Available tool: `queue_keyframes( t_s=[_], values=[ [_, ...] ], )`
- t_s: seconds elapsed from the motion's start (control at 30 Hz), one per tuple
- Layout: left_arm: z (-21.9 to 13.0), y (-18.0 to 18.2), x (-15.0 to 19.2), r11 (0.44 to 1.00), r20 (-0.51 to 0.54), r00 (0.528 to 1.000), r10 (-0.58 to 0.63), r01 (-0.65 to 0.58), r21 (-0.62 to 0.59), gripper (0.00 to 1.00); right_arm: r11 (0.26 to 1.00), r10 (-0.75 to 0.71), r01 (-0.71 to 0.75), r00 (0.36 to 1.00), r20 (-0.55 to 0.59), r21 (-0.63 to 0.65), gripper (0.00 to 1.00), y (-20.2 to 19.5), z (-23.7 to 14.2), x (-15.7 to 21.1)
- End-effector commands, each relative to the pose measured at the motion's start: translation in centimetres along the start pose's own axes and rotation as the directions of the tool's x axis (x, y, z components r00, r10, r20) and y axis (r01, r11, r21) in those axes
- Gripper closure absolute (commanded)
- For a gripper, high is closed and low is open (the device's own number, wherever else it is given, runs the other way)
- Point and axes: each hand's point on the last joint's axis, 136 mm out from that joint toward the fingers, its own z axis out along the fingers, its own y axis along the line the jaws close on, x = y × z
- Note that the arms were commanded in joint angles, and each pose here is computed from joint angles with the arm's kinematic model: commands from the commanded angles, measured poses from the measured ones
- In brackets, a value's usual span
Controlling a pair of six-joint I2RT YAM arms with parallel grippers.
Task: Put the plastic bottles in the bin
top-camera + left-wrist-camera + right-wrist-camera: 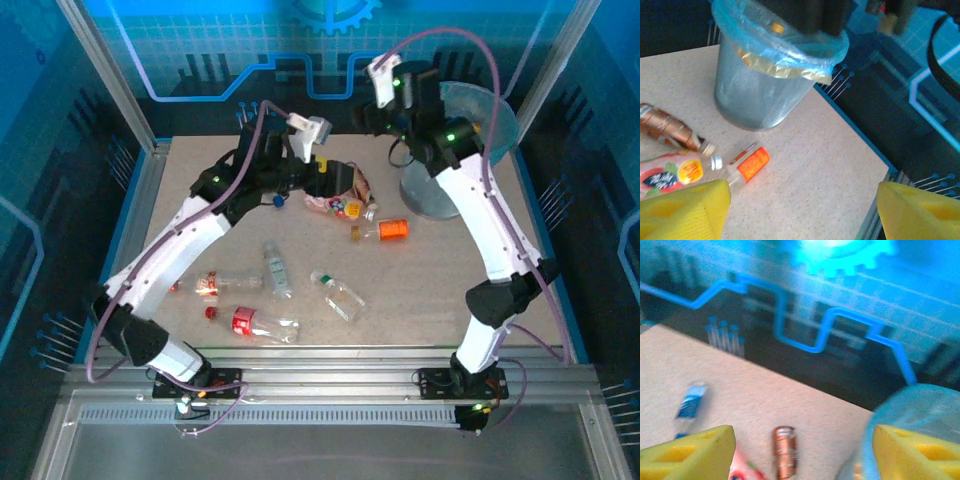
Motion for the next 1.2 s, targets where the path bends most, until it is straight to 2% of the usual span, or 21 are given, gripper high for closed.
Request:
queue_keyframes(
  t_s=[0.0,0.2,0.47,0.63,0.77,0.87,1.0,1.17],
  values=[
    [-2.3,1.0,2.3,0.996,-0.041,0.999,0.034,-0.037,-0.075,0.20,0.982,-0.113,0.101,0.991,-0.072,-0.158,0.27,6.1,-0.3,3.1],
    [-6.4,2.9,6.2,0.979,-0.052,0.997,0.048,-0.057,-0.193,0.12,0.921,-0.155,0.097,0.980,-0.128,-0.376,0.27,14.7,-1.0,7.4],
    [-10.8,5.5,11.2,0.940,-0.041,0.995,-0.089,0.070,-0.334,0.11,0.868,-0.185,0.063,0.962,-0.203,-0.493,0.27,21.4,-3.1,11.3],
    [-12.9,8.7,14.2,0.866,0.025,0.968,-0.250,0.235,-0.441,0.10,0.827,-0.193,0.038,0.957,-0.219,-0.561,0.27,25.2,-4.9,13.8],
    [-14.6,11.7,16.3,0.779,0.159,0.909,-0.386,0.414,-0.471,0.10,0.815,-0.215,0.035,0.945,-0.246,-0.578,0.27,26.7,-6.0,15.7],
    [-16.0,13.6,17.5,0.711,0.243,0.861,-0.446,0.506,-0.488,0.10,0.792,-0.188,-0.017,0.944,-0.271,-0.611,0.27,27.6,-6.6,17.0],
    [-17.4,15.6,18.9,0.634,0.305,0.828,-0.471,0.558,-0.535,0.09,0.773,-0.184,-0.063,0.930,-0.318,-0.632,0.27,28.7,-7.0,18.7],
    [-17.9,17.9,19.9,0.558,0.345,0.791,-0.505,0.604,-0.569,0.08,0.764,-0.277,-0.014,0.896,-0.346,-0.646,0.26,30.4,-7.3,21.4]
  ],
)
